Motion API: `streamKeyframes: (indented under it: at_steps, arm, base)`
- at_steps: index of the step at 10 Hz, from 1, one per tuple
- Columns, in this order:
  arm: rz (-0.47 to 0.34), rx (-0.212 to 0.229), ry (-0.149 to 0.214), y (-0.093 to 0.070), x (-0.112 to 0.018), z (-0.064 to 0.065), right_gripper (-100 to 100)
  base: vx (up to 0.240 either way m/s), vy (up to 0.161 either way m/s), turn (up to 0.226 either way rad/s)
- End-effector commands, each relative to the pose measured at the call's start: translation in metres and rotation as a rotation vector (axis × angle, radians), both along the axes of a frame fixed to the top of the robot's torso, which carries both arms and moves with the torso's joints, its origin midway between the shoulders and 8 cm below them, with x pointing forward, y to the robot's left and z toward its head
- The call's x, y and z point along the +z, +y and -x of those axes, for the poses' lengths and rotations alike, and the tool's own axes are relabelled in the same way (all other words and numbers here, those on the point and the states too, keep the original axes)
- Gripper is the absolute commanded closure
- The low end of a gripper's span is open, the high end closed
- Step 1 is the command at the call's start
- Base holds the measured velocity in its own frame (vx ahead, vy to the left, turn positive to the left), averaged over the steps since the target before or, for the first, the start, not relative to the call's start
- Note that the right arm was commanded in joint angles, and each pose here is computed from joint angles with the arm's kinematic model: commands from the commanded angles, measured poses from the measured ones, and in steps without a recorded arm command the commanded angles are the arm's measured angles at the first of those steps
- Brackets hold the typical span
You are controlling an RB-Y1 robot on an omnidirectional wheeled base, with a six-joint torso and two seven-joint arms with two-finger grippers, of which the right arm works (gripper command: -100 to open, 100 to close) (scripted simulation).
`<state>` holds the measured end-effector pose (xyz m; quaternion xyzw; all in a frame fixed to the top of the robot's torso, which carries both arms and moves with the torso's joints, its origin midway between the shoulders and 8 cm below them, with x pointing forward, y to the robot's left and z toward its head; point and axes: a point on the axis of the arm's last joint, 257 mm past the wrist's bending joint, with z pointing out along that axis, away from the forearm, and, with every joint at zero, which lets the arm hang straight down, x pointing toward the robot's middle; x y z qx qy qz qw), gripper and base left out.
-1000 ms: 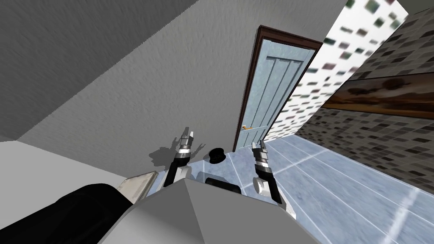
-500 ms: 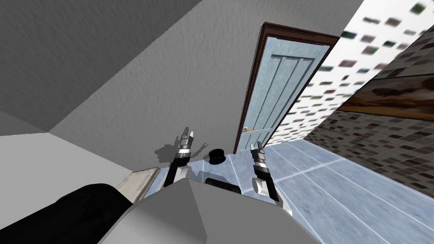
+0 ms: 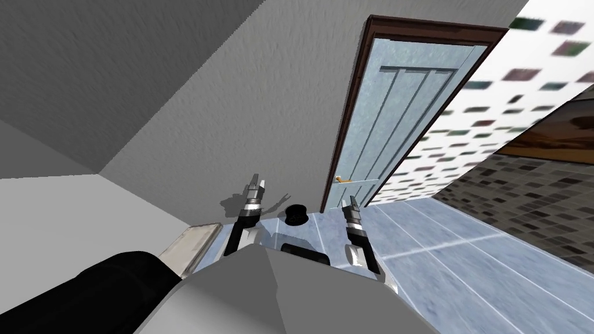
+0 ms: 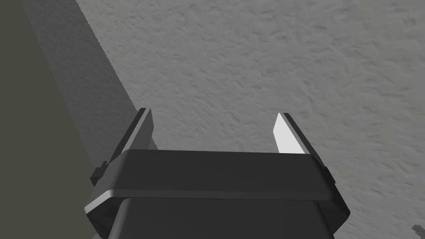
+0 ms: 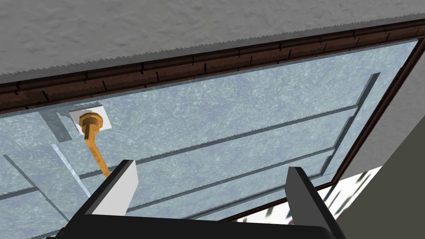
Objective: Pull the door open
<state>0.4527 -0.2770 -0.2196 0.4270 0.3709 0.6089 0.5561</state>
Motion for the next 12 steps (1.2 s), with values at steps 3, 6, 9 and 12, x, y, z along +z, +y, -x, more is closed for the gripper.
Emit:
streamKeyframes:
  at_steps: [3, 6, 9, 12]
  arm:
    - [0.005, 0.000, 0.051, -0.004, -0.027, -0.002, -100]
    - [0.010, -0.002, 0.092, -0.008, -0.048, -0.004, -100]
    - [0.017, -0.005, 0.130, -0.013, -0.067, -0.005, -100]
    - [0.025, -0.010, 0.168, -0.019, -0.085, -0.006, -100]
  base:
    - [0.047, -0.116, 0.130]
    - [0.057, -0.112, 0.129]
    - [0.041, -0.119, 0.131]
    - [0.033, -0.111, 0.123]
